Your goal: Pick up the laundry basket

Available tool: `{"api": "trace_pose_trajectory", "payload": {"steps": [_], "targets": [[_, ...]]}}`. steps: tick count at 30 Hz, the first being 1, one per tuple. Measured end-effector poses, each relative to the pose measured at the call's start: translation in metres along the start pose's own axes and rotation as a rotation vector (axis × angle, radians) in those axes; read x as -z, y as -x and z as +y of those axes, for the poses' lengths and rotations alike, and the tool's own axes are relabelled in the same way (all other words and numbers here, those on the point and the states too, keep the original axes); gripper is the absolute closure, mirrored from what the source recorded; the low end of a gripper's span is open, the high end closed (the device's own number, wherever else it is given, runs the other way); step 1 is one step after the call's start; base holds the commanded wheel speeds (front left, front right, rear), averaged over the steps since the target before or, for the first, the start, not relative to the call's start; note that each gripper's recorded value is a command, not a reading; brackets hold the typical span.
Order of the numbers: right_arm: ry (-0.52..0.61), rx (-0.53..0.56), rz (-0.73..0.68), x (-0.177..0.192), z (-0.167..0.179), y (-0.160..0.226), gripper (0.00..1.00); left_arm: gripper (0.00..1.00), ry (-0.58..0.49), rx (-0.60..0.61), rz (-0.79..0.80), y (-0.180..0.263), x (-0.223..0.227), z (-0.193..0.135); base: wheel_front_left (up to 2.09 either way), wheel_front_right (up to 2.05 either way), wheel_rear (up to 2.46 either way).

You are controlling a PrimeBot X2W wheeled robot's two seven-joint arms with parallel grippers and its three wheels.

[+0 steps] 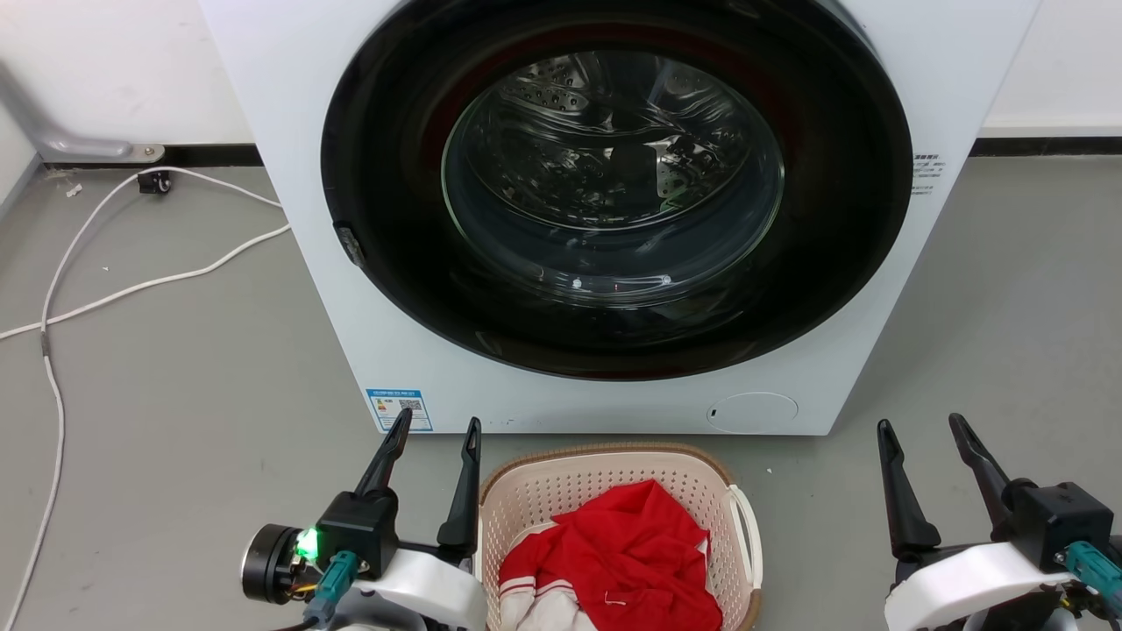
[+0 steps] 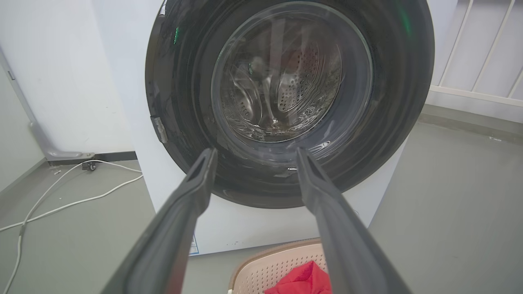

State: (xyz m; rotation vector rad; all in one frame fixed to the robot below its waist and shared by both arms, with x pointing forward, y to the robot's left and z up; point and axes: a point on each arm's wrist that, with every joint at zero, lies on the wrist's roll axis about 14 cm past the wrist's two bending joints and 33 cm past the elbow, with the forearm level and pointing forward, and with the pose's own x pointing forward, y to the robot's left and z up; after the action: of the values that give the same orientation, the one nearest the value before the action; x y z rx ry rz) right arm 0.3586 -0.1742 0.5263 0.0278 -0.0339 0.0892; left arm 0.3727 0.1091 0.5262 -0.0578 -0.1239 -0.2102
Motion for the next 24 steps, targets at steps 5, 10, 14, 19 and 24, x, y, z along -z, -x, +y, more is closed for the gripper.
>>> {"api": "trace_pose_trajectory", "payload": {"steps": [5,10,14,19,24], "targets": [[0.018,0.000,-0.003,0.000,0.000,0.001,0.00,0.00,-0.015,0.003,-0.001,0.000,0.001,-0.001,0.00,0.00,0.00],[0.028,0.001,-0.003,0.001,-0.001,0.002,0.00,0.00,-0.034,0.008,0.007,0.002,0.005,-0.003,0.00,0.00,0.00],[0.020,0.003,0.001,0.003,-0.001,0.002,0.00,0.00,-0.030,0.003,0.015,0.002,0.008,-0.001,0.00,0.00,0.00],[0.010,0.005,0.003,0.005,-0.002,0.002,0.00,0.00,-0.022,-0.005,0.021,0.003,0.010,0.000,0.00,0.00,0.00],[0.004,0.007,0.007,0.007,-0.002,0.002,0.00,0.00,-0.018,-0.010,0.024,0.003,0.011,0.002,0.00,0.00,0.00]]}}
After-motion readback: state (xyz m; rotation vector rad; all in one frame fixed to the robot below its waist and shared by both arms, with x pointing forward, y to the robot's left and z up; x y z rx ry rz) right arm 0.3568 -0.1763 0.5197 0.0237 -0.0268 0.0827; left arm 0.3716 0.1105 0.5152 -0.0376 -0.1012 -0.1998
